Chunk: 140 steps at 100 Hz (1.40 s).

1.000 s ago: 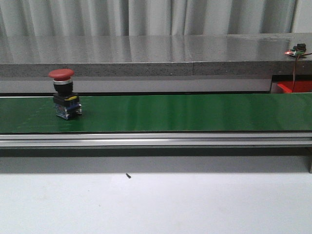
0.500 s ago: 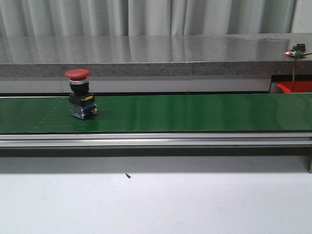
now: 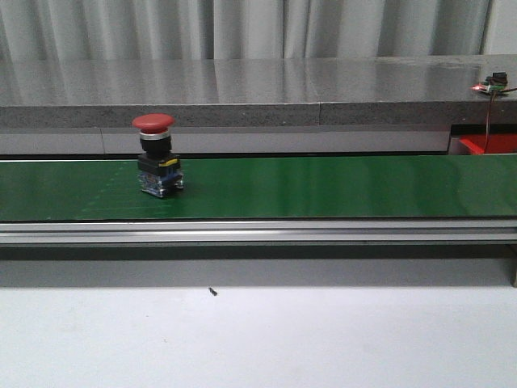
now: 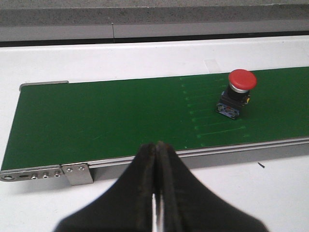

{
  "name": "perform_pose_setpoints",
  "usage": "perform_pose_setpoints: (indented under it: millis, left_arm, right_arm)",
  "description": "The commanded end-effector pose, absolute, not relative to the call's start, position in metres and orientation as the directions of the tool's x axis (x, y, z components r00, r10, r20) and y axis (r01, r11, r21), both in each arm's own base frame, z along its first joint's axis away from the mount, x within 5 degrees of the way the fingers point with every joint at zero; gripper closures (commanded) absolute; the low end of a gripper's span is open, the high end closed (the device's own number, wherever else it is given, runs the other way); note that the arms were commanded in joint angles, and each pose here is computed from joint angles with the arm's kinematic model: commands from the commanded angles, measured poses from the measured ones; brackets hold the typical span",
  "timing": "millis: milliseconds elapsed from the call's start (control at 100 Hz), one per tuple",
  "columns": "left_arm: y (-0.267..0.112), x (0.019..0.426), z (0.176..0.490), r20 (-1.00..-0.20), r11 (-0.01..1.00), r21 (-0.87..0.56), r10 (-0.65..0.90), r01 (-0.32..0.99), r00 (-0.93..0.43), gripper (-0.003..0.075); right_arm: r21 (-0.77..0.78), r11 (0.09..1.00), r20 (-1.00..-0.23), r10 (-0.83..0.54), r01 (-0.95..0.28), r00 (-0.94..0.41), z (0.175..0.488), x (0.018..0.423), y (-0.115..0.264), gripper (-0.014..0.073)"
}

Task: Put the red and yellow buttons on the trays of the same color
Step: 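Lift the yellow button and place it into the yellow tray, then move the right gripper back over the belt above the red button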

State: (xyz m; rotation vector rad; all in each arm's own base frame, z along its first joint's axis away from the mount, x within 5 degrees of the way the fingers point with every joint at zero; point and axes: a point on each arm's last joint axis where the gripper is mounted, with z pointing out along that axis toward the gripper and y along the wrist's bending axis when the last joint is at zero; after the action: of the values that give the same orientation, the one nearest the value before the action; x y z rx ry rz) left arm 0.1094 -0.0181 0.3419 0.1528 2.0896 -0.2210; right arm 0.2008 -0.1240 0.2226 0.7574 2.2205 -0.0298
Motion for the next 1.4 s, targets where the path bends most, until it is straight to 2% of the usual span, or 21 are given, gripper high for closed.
perform_pose_setpoints:
  millis: [0,410,700,770,890,950,990,1390]
  left_arm:
    - [-0.018,0.112,0.355,-0.904,0.976,-0.103,-0.011,0.194,-0.427,0.0740]
    - [-0.018,0.112,0.355,-0.904,0.976,-0.103,-0.011,0.194,-0.427,0.0740]
    - [-0.018,0.112,0.355,-0.904,0.976,-0.103,-0.011,0.194,-0.427,0.0740]
    - [-0.018,0.112,0.355,-0.904,0.976,-0.103,-0.011,0.194,-0.427,0.0740]
    - [-0.018,0.112,0.355,-0.904,0.976,-0.103,-0.011,0.194,-0.427,0.0740]
    - [-0.018,0.112,0.355,-0.904,0.976,-0.103,-0.011,0.194,-0.427,0.0740]
    - [-0.018,0.112,0.355,-0.904,0.976,-0.103,-0.011,0.194,-0.427,0.0740]
    - [-0.018,0.112,0.356,-0.905,0.976,-0.103,-0.011,0.193,-0.426,0.0740]
  right_arm:
    - [0.169,0.816,-0.708,0.491,0.553,-0.507,0.219,0.194,-0.127,0.0480]
    - [0.105,0.743,-0.756,0.492,0.661,-0.433,0.200,0.184,-0.136,0.0480]
    - [0.110,0.711,-0.710,0.545,0.695,-0.445,0.181,0.189,-0.142,0.0472]
    - [0.113,0.712,-0.703,0.550,0.693,-0.451,0.180,0.189,-0.142,0.0412]
    - [0.114,0.709,-0.707,0.550,0.696,-0.445,0.181,0.190,-0.142,0.0186]
    - [0.120,0.705,-0.708,0.555,0.699,-0.438,0.181,0.190,-0.143,0.0092]
    - [0.122,0.705,-0.709,0.555,0.699,-0.436,0.182,0.190,-0.142,0.0061]
    - [0.150,0.750,-0.823,0.456,0.644,-0.338,0.227,0.182,-0.125,0.0052]
